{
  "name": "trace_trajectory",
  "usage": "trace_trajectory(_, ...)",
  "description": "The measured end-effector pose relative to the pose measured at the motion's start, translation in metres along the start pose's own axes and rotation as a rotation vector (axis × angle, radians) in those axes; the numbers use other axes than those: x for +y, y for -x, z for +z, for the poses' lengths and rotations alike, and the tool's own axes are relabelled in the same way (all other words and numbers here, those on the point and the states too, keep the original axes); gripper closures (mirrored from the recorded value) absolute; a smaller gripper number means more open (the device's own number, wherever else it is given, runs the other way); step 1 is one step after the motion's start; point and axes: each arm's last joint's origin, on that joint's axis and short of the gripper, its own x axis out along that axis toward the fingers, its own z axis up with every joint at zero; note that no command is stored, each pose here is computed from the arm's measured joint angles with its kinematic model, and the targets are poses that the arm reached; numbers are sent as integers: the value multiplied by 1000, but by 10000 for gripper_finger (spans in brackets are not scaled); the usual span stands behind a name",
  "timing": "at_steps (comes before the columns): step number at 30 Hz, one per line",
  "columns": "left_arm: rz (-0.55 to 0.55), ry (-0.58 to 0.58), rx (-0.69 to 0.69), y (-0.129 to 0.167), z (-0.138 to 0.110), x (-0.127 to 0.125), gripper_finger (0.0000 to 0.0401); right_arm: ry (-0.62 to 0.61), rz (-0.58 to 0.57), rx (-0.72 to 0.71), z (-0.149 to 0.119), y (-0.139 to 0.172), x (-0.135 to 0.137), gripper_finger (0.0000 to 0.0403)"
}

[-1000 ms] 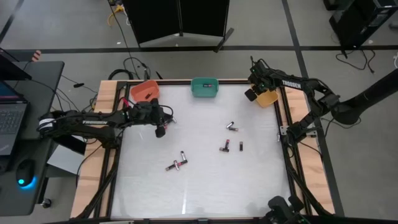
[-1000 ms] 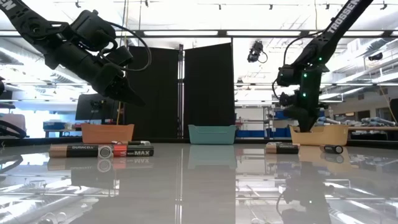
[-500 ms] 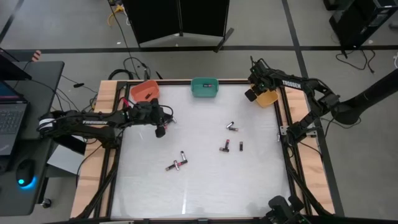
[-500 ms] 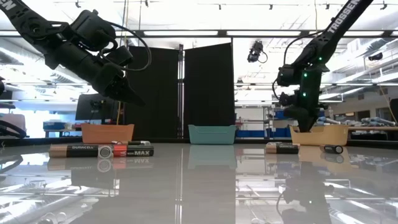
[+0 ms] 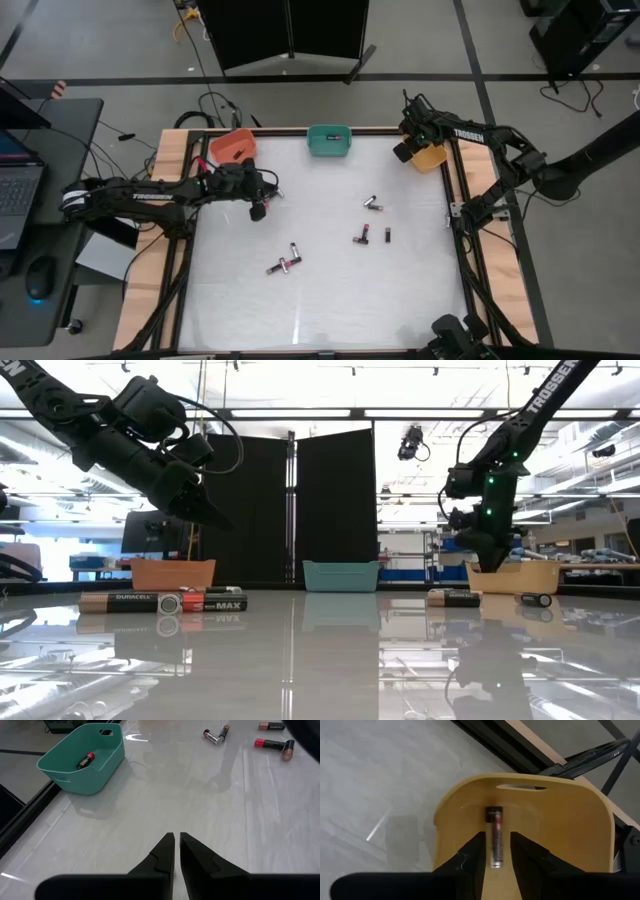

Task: Sort batteries
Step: Put the brown battery into the orange bin

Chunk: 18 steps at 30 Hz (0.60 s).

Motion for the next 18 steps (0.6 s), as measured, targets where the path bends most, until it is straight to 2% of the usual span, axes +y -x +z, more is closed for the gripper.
trace_trajectory(6, 0, 0, 0, 0, 0, 0, 366, 4, 1, 5, 0, 0, 0, 281)
trace_trajectory(10, 0, 0, -3, 0, 0, 0, 366, 24, -15, 9, -1, 2, -1, 282)
trace_trajectory(14, 1, 1, -7, 0, 1, 0, 366, 58, -20, 2, -4, 13, -3, 319)
trace_trajectory(18, 1, 1, -8, 0, 1, 0, 366, 59, -25, -43, -8, 36, -5, 385)
